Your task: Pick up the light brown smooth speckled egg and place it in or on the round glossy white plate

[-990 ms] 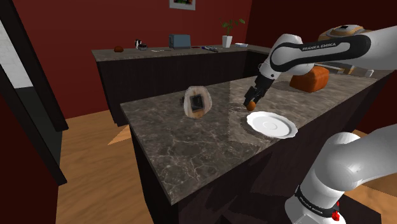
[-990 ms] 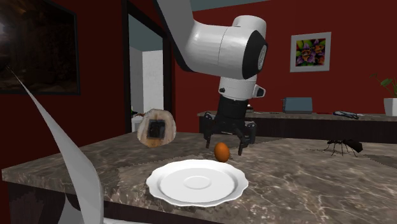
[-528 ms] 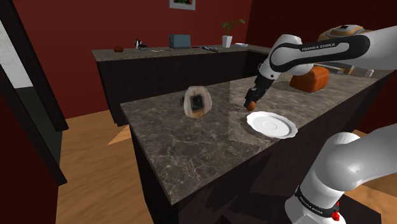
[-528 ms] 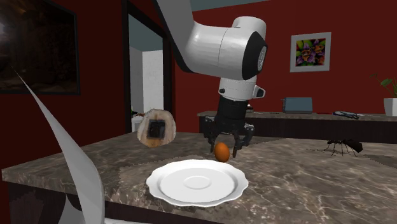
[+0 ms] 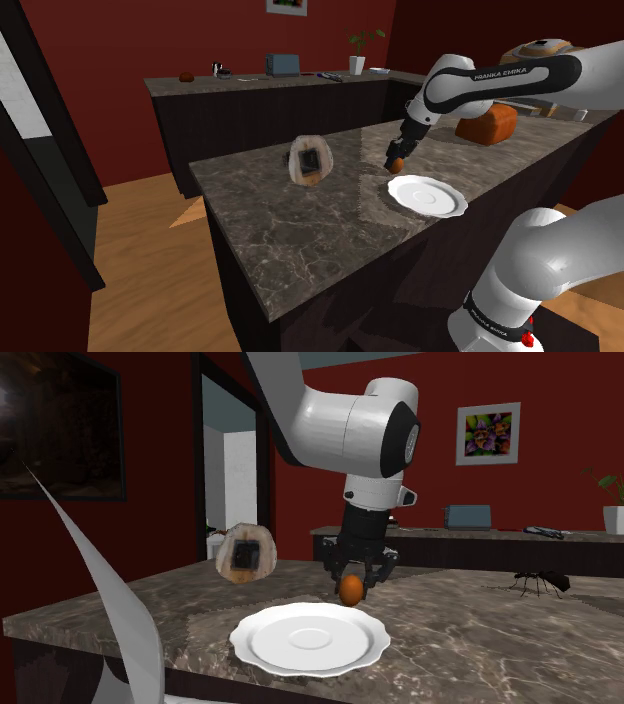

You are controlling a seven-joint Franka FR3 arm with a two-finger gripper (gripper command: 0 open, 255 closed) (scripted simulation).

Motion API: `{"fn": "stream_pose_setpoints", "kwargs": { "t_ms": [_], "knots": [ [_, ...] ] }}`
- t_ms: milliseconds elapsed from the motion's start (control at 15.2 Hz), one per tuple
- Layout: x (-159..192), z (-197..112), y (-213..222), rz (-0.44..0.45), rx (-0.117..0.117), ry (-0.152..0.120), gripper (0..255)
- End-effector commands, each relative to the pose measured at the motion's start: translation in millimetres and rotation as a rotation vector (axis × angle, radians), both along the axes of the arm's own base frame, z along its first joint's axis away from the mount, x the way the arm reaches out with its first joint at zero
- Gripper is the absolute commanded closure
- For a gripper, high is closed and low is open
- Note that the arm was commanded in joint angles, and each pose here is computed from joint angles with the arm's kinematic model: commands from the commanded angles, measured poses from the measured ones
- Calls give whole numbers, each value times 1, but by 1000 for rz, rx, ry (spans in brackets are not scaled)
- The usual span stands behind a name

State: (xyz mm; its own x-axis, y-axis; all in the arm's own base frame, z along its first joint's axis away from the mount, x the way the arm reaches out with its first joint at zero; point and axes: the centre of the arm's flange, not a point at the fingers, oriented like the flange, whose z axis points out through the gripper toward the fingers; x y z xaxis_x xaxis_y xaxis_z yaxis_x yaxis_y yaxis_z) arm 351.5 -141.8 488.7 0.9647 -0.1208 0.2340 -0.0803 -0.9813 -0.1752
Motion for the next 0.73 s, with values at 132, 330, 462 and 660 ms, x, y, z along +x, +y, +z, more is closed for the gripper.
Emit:
{"fn": "stream_pose_setpoints", "kwargs": {
  "t_ms": [132, 330, 462, 660],
  "knots": [
    [0, 11, 0, 0, 0, 0, 255],
    [0, 26, 0, 0, 0, 0, 255],
    [0, 37, 0, 0, 0, 0, 255],
    [0, 53, 0, 0, 0, 0, 255]
  ]
}}
